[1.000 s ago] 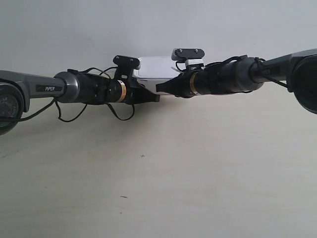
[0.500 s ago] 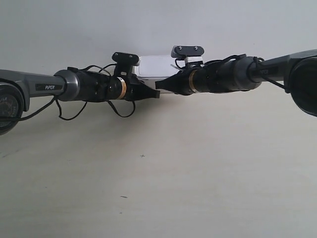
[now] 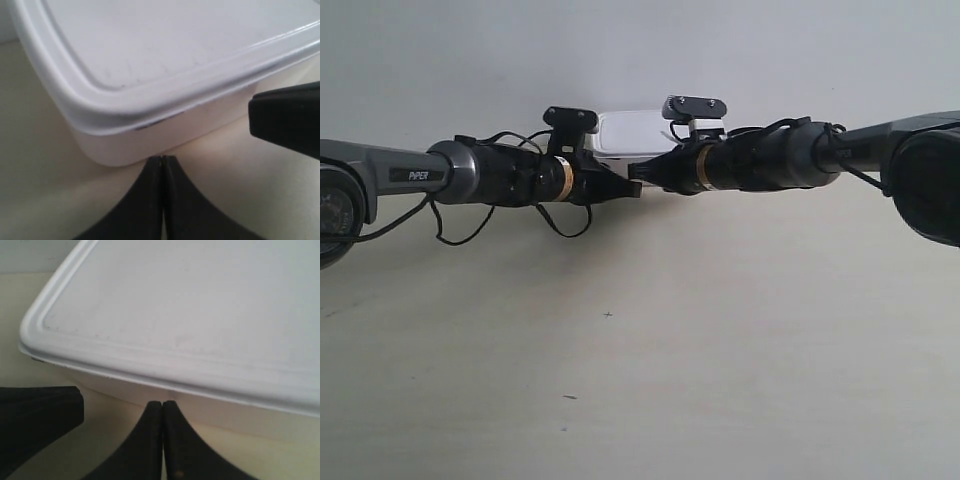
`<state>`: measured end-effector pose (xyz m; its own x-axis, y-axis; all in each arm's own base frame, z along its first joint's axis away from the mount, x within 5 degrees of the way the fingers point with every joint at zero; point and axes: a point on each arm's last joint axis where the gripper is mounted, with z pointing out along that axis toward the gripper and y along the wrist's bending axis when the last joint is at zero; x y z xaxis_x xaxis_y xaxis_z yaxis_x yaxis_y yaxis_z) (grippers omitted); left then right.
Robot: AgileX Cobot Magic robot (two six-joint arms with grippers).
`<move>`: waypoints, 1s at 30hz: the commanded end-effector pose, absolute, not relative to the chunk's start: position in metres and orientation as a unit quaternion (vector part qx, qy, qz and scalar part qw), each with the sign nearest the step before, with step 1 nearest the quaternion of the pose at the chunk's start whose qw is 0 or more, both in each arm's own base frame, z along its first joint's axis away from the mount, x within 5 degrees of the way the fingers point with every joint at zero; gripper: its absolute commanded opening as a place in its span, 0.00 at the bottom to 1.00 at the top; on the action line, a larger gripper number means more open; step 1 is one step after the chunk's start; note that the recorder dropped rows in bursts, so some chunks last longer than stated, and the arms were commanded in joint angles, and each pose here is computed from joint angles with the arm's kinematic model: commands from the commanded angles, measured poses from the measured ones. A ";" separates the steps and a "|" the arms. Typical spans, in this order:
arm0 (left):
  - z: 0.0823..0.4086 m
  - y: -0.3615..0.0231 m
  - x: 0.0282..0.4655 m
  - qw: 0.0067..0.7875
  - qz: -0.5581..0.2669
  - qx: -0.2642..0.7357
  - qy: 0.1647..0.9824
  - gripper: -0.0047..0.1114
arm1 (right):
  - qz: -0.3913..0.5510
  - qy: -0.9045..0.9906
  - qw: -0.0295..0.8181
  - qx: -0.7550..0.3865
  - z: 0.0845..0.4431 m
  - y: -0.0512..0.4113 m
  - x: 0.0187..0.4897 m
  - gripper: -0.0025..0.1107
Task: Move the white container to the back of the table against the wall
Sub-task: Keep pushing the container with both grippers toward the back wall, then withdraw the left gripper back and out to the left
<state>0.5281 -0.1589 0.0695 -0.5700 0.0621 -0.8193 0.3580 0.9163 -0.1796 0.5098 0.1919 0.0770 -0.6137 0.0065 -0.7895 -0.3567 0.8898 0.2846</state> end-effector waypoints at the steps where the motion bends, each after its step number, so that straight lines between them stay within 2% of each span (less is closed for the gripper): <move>1: 0.085 -0.158 0.519 0.443 -0.184 0.117 0.870 0.04 | 0.216 0.870 0.431 -0.104 0.080 0.192 0.511 0.02; 11: 0.111 -0.147 0.473 0.406 -0.188 0.111 0.887 0.04 | 0.216 0.865 0.435 -0.128 0.084 0.194 0.512 0.02; 18: 0.169 -0.134 0.419 0.413 -0.211 0.073 0.883 0.04 | 0.226 0.858 0.441 -0.135 0.090 0.197 0.514 0.02; 22: 0.185 -0.132 0.394 0.411 -0.235 0.088 0.876 0.04 | 0.206 0.853 0.437 -0.196 0.088 0.199 0.512 0.02; 30: 0.176 -0.133 0.370 0.385 -0.266 0.101 0.878 0.04 | 0.149 0.832 0.446 -0.293 0.087 0.198 0.511 0.02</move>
